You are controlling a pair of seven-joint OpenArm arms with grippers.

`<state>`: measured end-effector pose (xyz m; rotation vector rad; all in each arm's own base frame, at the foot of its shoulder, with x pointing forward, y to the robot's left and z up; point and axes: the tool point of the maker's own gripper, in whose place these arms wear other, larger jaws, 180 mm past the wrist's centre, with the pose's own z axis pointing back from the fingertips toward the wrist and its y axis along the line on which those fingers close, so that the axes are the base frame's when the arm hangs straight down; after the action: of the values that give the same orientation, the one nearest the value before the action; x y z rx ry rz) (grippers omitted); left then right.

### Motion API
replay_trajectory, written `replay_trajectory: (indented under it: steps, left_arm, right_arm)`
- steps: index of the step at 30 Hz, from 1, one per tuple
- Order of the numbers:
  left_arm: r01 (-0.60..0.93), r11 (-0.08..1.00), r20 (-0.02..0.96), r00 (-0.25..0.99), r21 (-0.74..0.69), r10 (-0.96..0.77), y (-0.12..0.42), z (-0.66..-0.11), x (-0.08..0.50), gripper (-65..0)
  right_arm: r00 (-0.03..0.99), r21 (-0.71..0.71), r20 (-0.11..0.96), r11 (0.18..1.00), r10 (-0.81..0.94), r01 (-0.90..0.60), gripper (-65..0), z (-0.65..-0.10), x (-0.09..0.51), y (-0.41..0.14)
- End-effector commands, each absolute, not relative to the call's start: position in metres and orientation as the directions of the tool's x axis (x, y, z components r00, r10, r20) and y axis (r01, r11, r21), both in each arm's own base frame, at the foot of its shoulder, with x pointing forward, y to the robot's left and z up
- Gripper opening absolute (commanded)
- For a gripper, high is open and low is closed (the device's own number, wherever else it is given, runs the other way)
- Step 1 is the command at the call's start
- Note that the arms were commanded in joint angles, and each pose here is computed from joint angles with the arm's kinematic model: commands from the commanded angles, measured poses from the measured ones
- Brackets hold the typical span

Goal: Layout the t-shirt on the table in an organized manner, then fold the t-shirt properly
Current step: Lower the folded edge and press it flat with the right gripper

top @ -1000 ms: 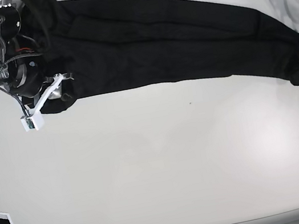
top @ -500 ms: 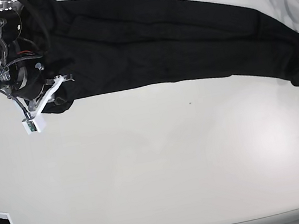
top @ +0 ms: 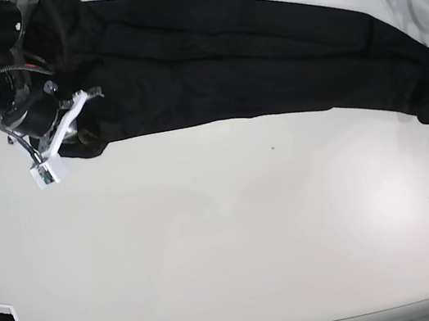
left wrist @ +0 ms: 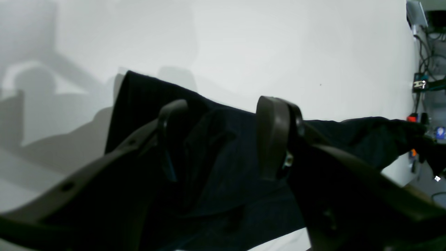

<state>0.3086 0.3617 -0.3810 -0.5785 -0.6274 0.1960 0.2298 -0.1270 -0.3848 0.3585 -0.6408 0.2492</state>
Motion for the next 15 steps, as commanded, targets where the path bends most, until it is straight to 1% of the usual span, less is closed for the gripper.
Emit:
replay_trajectory:
  steps: [1, 2, 4, 5, 6, 9, 10, 11, 12, 15]
  left_arm:
    - [0.022, 0.835, 0.548, 0.764, -0.55, 0.341, 0.373, -0.361, 0.32, -32.7]
    - [0.022, 0.835, 0.548, 0.764, -0.55, 0.341, 0.373, -0.361, 0.32, -32.7]
    - [0.022, 0.835, 0.548, 0.764, -0.55, 0.341, 0.373, -0.361, 0.32, -32.7]
    - [0.022, 0.835, 0.548, 0.764, -0.55, 0.341, 0.373, -0.361, 0.32, -32.7]
    - [0.022, 0.835, 0.548, 0.764, -0.55, 0.341, 0.373, -0.361, 0.32, -32.7]
    - [0.022, 0.835, 0.548, 0.764, -0.55, 0.341, 0.373, -0.361, 0.32, -32.7]
    - [0.022, 0.835, 0.548, 0.764, -0.55, 0.341, 0.373, -0.361, 0.32, -32.7]
    - [0.022, 0.835, 0.548, 0.764, -0.55, 0.341, 0.373, -0.36, 0.32, -32.7]
    - [0.022, 0.835, 0.548, 0.764, -0.55, 0.341, 0.373, -0.361, 0.32, -32.7]
    - [0.022, 0.834, 0.548, 0.764, -0.551, 0.341, 0.373, -0.36, 0.32, -32.7]
  right_arm:
    - [0.754, 0.243, 0.648, 0.908, 0.109, -0.341, -65.0, -0.376, 0.234, -0.127]
    - [0.764, 0.244, 0.637, 0.911, 0.107, -0.331, -64.9, -0.38, 0.23, -0.128]
    - [0.782, 0.255, 0.615, 0.915, 0.096, -0.313, -58.8, -0.385, 0.221, -0.129]
    - [0.791, 0.259, 0.605, 0.918, 0.089, -0.301, -57.3, -0.388, 0.217, -0.13]
    - [0.801, 0.257, 0.592, 0.923, 0.084, -0.287, -57.3, -0.391, 0.213, -0.132]
    - [0.839, 0.195, 0.537, 0.955, 0.088, -0.225, -57.7, -0.404, 0.202, -0.149]
    - [0.847, 0.17, 0.525, 0.964, 0.086, -0.204, -59.2, -0.407, 0.2, -0.155]
    - [0.851, 0.148, 0.518, 0.971, 0.086, -0.188, -63.2, -0.409, 0.199, -0.16]
    - [0.854, 0.132, 0.514, 0.976, 0.082, -0.174, -65.0, -0.41, 0.197, -0.165]
    - [0.848, 0.127, 0.527, 0.982, 0.054, -0.141, -65.0, -0.411, 0.194, -0.171]
